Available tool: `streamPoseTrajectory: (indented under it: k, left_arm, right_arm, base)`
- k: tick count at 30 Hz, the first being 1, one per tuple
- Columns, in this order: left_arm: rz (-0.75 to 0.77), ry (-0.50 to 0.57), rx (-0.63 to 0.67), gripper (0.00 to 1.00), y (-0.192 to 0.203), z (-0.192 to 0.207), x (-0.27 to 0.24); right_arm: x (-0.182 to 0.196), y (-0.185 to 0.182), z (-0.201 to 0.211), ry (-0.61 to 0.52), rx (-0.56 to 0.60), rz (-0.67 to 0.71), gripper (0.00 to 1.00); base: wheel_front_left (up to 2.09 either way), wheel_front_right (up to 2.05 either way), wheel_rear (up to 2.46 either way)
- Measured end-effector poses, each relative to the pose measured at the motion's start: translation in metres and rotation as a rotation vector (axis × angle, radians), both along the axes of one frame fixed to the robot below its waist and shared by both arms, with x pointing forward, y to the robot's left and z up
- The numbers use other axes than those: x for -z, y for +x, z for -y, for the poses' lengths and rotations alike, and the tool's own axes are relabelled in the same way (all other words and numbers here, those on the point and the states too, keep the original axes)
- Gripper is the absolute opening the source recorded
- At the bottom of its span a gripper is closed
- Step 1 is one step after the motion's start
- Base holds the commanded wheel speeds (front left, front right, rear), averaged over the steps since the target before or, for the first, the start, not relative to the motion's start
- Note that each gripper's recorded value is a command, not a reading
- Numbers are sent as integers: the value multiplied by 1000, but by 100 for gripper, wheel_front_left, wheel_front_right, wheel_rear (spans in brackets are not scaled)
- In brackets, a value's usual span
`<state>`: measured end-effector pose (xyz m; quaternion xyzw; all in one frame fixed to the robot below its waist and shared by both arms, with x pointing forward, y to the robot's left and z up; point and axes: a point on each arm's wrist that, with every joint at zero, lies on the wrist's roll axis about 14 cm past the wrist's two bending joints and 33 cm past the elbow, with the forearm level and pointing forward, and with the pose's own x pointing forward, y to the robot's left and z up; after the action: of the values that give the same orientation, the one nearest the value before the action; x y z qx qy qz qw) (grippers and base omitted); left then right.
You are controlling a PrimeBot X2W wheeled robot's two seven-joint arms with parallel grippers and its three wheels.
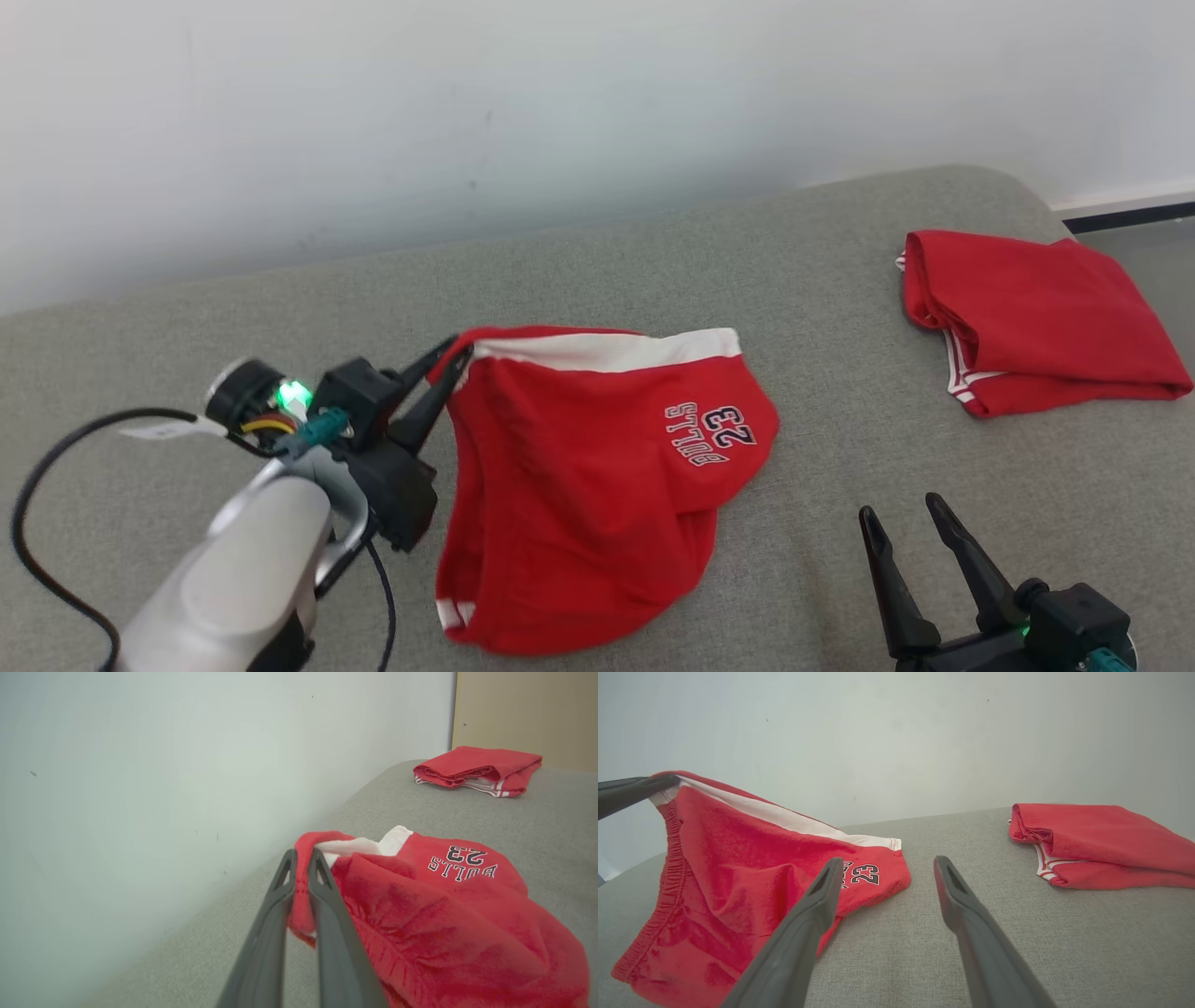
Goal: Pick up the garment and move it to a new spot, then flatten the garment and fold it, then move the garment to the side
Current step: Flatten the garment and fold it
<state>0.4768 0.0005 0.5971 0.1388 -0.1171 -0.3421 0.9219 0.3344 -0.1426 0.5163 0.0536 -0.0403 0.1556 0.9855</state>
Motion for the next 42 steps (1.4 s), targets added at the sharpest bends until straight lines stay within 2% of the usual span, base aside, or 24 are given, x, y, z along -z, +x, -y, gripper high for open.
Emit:
streamPoseTrajectory:
  k: [4,8,11,15,24,34,40,41,42]
  left_arm:
    - [100,22,17,0,1,0,-35]
    - [134,57,38,0,1,4,-45]
    - [63,91,55,0,-1,12,-27]
    - [-120,139,85,0,-14,20,19]
    - [-413,152,-15,0,-27,-34,84]
    - [-589,141,-40,0,-56,-59,114]
    - [-574,91,-64,0,-68,-63,112]
    - [-549,66,-71,27,-72,-62,110]
    - [-534,51,-81,37,-72,-62,109]
  right_arm:
    - [-5,-3,0,8,6,15,100]
    - [-7,-6,2,14,17,23,100]
    - [-9,-8,4,20,29,27,100]
    - [-9,-10,8,22,44,30,100]
    - [-6,-10,10,24,51,19,100]
    - [-6,-8,5,24,32,18,100]
    - [-5,-9,2,26,25,17,100]
    - [-5,-9,1,28,22,15,100]
    - [-4,-9,1,28,21,13,100]
  base:
    - [0,0,0]
    - [0,0,0]
    - [0,0,0]
    - [0,0,0]
    - [0,0,0]
    - [0,0,0]
    - [0,0,0]
    - [0,0,0]
    - [0,0,0]
